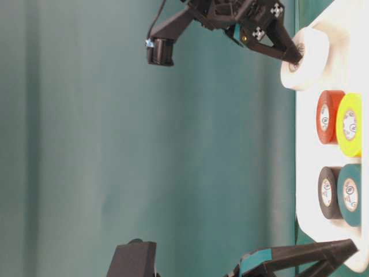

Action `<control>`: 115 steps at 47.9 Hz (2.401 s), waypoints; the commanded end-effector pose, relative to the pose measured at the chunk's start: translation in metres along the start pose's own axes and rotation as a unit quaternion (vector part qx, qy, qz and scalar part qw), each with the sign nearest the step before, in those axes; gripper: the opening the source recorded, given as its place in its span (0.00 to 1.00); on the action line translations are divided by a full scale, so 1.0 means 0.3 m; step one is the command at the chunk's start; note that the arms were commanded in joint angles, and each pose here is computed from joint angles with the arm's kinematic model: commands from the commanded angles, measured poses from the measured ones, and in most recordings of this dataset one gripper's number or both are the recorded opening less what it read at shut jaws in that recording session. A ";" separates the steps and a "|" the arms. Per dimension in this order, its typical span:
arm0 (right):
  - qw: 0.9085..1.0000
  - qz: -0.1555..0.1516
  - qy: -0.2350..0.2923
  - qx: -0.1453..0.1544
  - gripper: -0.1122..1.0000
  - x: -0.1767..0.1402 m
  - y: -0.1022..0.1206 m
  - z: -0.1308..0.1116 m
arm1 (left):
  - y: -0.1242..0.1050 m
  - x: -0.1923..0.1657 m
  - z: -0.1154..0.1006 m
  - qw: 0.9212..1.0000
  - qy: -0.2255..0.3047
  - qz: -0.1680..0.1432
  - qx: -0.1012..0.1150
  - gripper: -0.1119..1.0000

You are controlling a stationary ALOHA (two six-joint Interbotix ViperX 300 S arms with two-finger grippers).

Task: Put the tape alternately from left to right into the white case.
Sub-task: 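Carry the white roll into the tray's upper right corner, then open the right gripper to release the white roll and withdraw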

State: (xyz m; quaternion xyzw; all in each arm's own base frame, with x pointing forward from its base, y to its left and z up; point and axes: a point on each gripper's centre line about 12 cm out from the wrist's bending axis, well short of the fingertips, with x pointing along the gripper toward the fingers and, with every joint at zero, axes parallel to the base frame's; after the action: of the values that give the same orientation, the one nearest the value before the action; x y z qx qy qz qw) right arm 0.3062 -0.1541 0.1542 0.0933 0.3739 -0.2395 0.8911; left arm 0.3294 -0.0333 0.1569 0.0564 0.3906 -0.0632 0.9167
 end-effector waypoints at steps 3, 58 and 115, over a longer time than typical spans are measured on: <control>1.000 -0.006 -0.017 0.000 0.30 0.004 -0.025 0.047 | -0.002 -0.011 0.022 1.000 -0.015 0.000 0.000 0.59; 1.000 -0.019 -0.006 -0.020 0.83 0.025 -0.059 0.035 | -0.001 -0.012 0.027 1.000 -0.018 0.001 0.000 0.59; 0.991 0.081 -0.046 -0.096 0.83 -0.141 0.206 -0.030 | -0.001 -0.013 0.034 1.000 -0.021 0.001 0.000 0.59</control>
State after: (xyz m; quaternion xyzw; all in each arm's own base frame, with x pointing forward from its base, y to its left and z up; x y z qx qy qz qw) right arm 0.3014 -0.0917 0.1662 0.0304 0.3646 -0.1491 0.9187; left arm 0.3301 -0.0334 0.1576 0.0563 0.3870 -0.0630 0.9182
